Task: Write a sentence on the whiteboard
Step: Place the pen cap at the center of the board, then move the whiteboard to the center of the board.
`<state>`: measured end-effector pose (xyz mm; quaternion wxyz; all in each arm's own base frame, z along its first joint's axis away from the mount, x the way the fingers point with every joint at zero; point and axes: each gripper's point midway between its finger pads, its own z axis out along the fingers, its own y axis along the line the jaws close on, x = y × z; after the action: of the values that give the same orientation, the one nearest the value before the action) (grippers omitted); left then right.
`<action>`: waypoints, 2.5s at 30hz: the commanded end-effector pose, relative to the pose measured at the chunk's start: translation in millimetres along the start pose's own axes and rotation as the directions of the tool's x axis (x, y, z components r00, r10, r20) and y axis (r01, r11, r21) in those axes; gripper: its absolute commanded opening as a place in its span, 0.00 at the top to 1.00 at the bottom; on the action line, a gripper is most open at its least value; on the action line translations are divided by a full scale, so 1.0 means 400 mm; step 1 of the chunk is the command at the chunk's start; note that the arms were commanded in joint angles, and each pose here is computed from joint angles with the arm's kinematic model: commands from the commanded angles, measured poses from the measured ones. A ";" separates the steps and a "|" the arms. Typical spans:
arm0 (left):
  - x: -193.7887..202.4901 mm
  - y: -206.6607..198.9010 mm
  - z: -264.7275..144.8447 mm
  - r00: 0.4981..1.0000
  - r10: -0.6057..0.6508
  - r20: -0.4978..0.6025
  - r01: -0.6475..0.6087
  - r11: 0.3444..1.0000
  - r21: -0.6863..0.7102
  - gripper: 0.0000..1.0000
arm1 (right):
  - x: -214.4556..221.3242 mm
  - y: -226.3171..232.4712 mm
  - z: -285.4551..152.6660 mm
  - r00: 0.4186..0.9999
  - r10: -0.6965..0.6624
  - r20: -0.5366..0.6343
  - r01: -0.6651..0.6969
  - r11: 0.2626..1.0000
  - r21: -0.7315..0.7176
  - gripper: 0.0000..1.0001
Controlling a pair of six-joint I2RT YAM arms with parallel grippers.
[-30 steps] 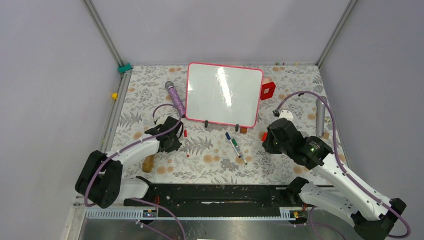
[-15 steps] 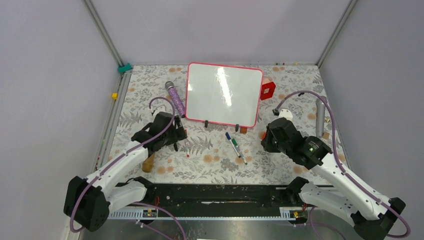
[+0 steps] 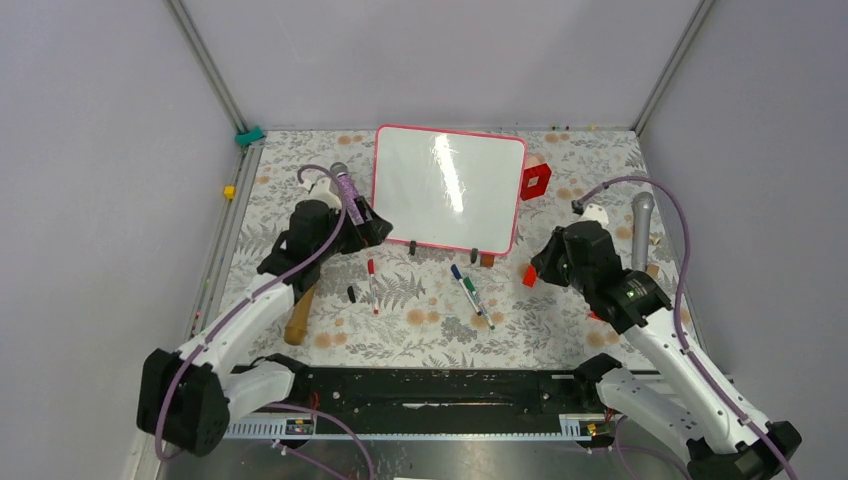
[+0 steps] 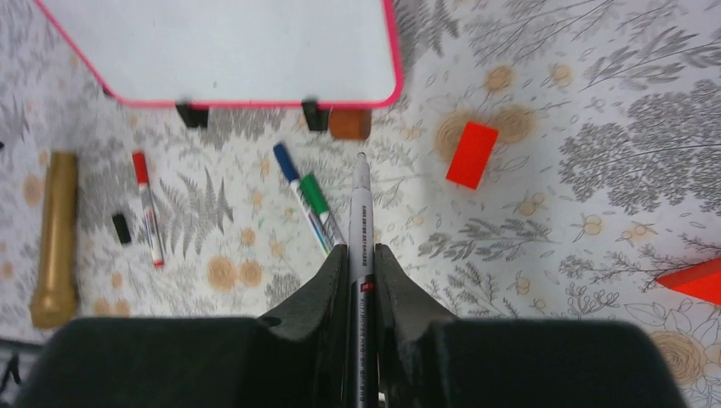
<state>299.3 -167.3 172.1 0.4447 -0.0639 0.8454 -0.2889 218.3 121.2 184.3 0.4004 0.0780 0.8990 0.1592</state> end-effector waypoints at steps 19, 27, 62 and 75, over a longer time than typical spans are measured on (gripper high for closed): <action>-0.322 0.054 0.309 0.992 0.047 0.120 -0.088 0.931 0.356 0.02 | -0.240 -0.057 0.126 0.962 0.144 0.232 -0.190 0.963 0.192 1.00; -0.316 0.038 0.355 0.984 0.103 0.142 -0.158 0.871 0.464 0.09 | -0.268 -0.083 0.195 0.955 0.149 0.256 -0.219 0.937 0.272 1.00; -0.008 0.031 0.217 0.987 0.161 0.005 -0.142 0.858 0.493 0.53 | -0.215 -0.114 0.234 0.977 0.095 0.189 -0.148 0.944 0.294 1.00; -0.044 0.030 0.128 0.985 0.116 0.124 -0.154 0.919 0.363 0.13 | -0.265 -0.103 0.221 0.979 0.031 0.199 -0.092 0.948 0.304 1.00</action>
<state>349.5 -181.0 128.4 0.4555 0.0758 0.7725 -0.4359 340.8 79.0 158.6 0.4286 0.1867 0.8836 0.0258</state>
